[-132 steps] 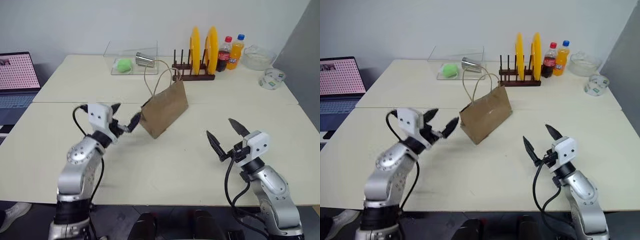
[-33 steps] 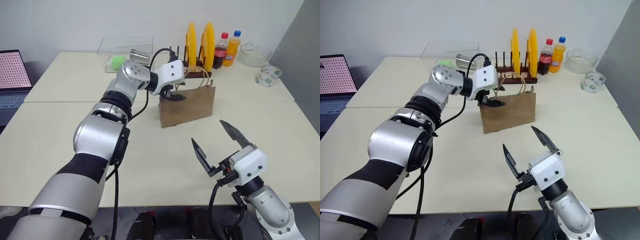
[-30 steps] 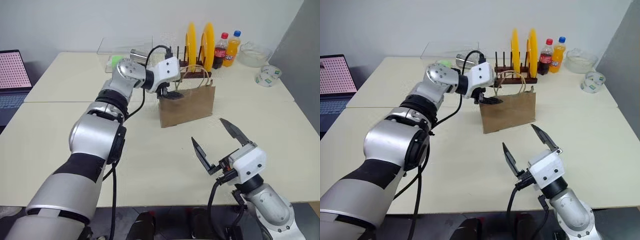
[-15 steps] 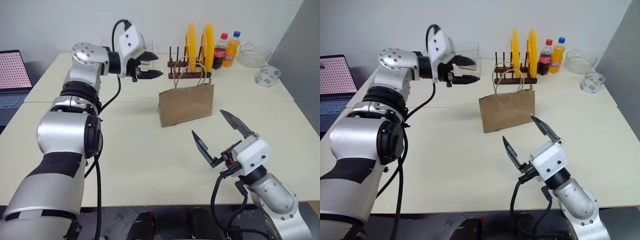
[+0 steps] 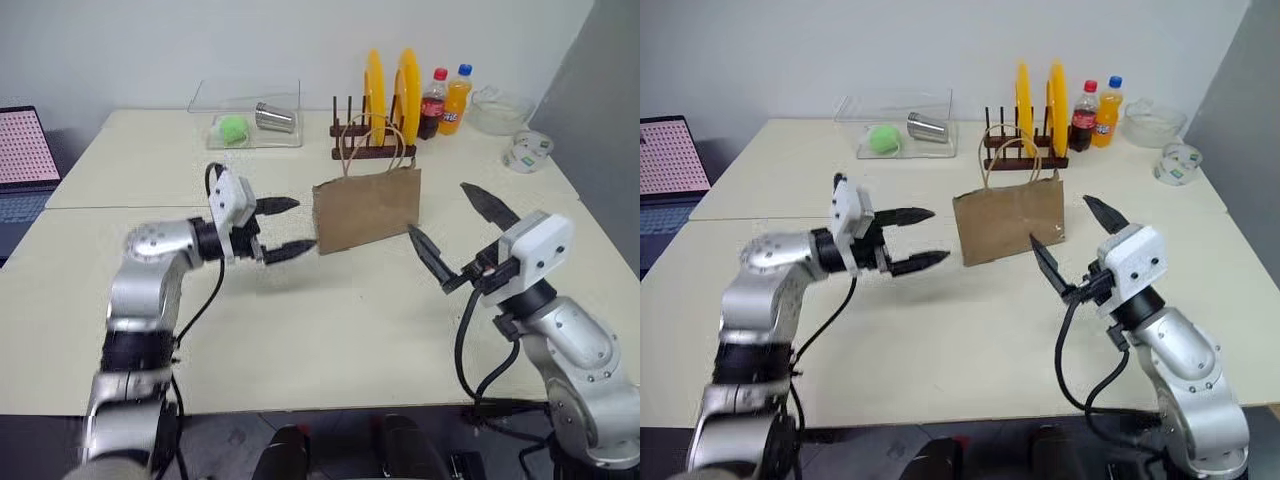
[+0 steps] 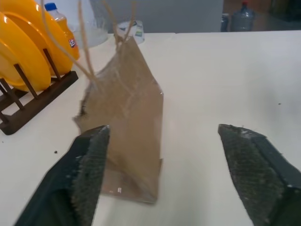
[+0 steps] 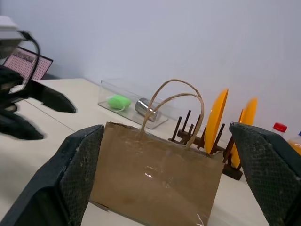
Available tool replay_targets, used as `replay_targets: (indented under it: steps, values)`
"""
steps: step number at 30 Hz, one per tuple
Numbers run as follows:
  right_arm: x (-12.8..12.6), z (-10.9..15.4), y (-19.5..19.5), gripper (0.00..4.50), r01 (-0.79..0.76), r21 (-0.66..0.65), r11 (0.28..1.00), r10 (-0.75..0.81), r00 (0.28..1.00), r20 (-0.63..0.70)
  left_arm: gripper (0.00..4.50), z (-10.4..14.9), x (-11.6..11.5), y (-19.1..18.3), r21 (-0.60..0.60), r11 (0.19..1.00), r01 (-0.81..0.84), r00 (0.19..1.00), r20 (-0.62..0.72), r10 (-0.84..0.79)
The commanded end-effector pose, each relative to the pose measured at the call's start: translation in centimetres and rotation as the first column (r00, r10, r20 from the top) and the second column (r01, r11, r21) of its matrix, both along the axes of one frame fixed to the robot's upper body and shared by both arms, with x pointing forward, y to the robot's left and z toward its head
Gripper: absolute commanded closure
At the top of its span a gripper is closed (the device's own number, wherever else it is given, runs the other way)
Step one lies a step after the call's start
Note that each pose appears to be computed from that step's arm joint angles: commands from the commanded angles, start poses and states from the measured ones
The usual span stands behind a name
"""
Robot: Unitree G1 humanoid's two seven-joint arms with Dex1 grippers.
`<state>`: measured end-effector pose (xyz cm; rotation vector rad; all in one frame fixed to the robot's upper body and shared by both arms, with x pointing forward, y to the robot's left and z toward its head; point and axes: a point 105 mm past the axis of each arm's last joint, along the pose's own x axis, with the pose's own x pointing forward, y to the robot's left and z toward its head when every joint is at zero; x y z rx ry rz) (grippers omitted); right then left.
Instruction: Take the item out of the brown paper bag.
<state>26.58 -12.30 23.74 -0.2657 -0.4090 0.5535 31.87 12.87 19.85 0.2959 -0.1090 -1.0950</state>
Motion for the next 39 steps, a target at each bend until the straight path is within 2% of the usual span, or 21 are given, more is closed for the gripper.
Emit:
replay_targets:
  steps: [1,5,8,11,16,19,23,27,32,39]
  values:
    - [0.9,1.2,-0.8,0.0,-0.015,0.0,1.0,0.015,1.0,0.011,0.01,1.5,-1.3,-0.6,-0.077,0.995,-0.057,0.996,0.059,0.062]
    - [4.6,1.3,-2.4,0.0,0.044,-0.118,0.992,-0.049,0.998,-0.039,0.01,-0.1,-3.4,-1.3,-0.108,0.993,-0.045,0.999,0.016,0.047]
    - [7.9,2.4,-3.4,0.59,0.086,-0.151,0.985,-0.093,0.995,-0.037,0.0,-0.3,-3.4,-1.2,-0.132,0.987,-0.089,0.996,0.014,0.092]
    - [11.5,3.2,-4.1,1.62,0.125,-0.202,0.971,-0.136,0.99,-0.04,0.0,0.0,-2.9,-1.2,-0.164,0.977,-0.138,0.989,0.036,0.146]
    - [16.8,3.2,-5.0,3.43,0.164,-0.327,0.931,-0.194,0.979,-0.061,0.0,-0.2,-2.8,-1.6,-0.173,0.972,-0.16,0.984,0.047,0.171]
    - [18.8,3.0,-5.6,4.46,0.19,-0.37,0.909,-0.238,0.967,-0.088,0.0,-0.2,-2.8,-1.8,-0.172,0.972,-0.158,0.984,0.05,0.169]
    - [20.2,2.2,-6.3,4.46,0.225,-0.412,0.883,-0.287,0.953,-0.096,0.0,0.2,-2.8,-1.8,-0.178,0.971,-0.159,0.983,0.067,0.173]
    - [20.6,0.1,-5.7,4.46,0.196,-0.466,0.863,-0.292,0.946,-0.144,0.0,0.1,-2.8,-1.7,-0.176,0.971,-0.16,0.983,0.066,0.174]
    - [20.1,-3.8,-4.5,4.46,0.051,-0.503,0.863,-0.222,0.932,-0.287,0.0,0.0,-2.8,-1.8,-0.17,0.973,-0.153,0.984,0.066,0.167]
    - [19.3,-5.7,-2.3,4.46,-0.069,-0.479,0.875,-0.117,0.93,-0.347,0.0,-0.2,-2.7,-1.7,-0.163,0.976,-0.143,0.986,0.063,0.155]
